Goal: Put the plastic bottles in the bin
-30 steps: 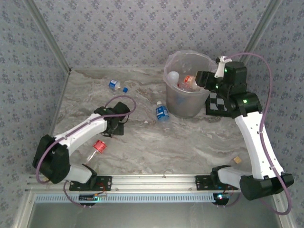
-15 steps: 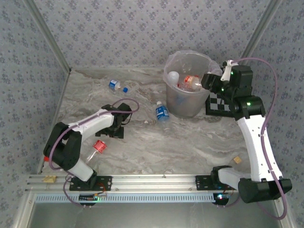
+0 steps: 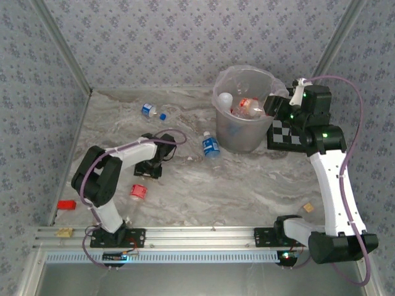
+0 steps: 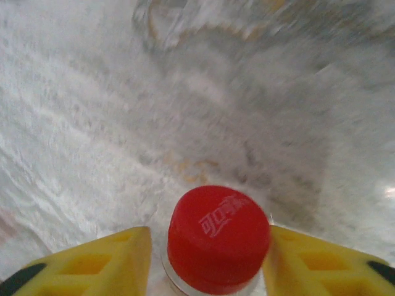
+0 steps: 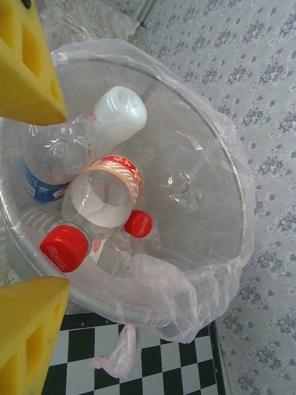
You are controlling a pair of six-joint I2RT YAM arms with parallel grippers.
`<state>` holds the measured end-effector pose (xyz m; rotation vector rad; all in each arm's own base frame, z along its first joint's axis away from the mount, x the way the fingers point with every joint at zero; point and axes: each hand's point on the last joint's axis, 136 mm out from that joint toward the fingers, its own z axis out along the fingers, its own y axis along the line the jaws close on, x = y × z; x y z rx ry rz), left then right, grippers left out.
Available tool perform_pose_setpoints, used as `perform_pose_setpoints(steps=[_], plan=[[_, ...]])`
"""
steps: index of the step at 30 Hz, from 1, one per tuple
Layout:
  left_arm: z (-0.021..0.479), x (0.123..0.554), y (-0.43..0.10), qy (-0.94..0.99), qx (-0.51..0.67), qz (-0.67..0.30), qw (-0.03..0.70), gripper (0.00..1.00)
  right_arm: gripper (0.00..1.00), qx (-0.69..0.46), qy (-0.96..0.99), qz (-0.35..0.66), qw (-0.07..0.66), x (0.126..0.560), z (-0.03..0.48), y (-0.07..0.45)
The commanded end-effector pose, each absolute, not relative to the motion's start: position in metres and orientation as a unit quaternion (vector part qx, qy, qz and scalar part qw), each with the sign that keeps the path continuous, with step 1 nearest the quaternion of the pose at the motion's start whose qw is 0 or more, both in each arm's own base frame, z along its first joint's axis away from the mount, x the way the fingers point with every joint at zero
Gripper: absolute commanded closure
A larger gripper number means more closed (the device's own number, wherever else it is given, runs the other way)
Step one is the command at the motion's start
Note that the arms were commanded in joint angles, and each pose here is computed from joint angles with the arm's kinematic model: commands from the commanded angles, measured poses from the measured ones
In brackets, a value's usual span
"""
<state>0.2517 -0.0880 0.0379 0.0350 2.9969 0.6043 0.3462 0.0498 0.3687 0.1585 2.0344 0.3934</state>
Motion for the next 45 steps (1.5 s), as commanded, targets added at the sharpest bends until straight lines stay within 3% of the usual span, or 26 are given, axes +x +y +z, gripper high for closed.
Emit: perform_pose_setpoints(steps=[1, 6, 13, 17, 28, 39, 41, 45], plan=[[0.046, 0.264, -0.098, 0.982, 0.013, 0.181, 0.057, 0.58, 0.33, 0.073, 0.843, 0.167, 0.506, 0.337, 0.370, 0.047], [0.060, 0.273, -0.109, 0.985, 0.007, 0.148, 0.083, 0.71, 0.33, 0.075, 0.843, 0.164, 0.506, 0.333, 0.370, 0.045], [0.078, 0.275, -0.116, 0.987, -0.002, 0.118, 0.107, 0.80, 0.33, 0.075, 0.842, 0.169, 0.507, 0.331, 0.371, 0.046], [0.117, 0.286, -0.132, 0.985, -0.017, 0.048, 0.166, 0.80, 0.33, 0.038, 0.832, 0.218, 0.508, 0.327, 0.381, 0.066], [0.265, 0.281, -0.198, 0.889, 0.037, -0.271, 0.367, 0.80, 0.34, -0.182, 0.773, 0.407, 0.451, 0.278, 0.410, 0.169], [0.325, 0.275, -0.210, 0.820, 0.031, -0.377, 0.430, 0.81, 0.36, -0.301, 0.797, 0.402, 0.335, 0.252, 0.342, 0.260], [0.334, 0.277, -0.211, 0.810, 0.027, -0.387, 0.440, 0.81, 0.31, -0.310, 0.807, 0.395, 0.312, 0.251, 0.323, 0.273], [0.349, 0.282, -0.217, 0.788, 0.019, -0.417, 0.452, 0.81, 0.02, -0.318, 0.810, 0.402, 0.284, 0.249, 0.299, 0.301]])
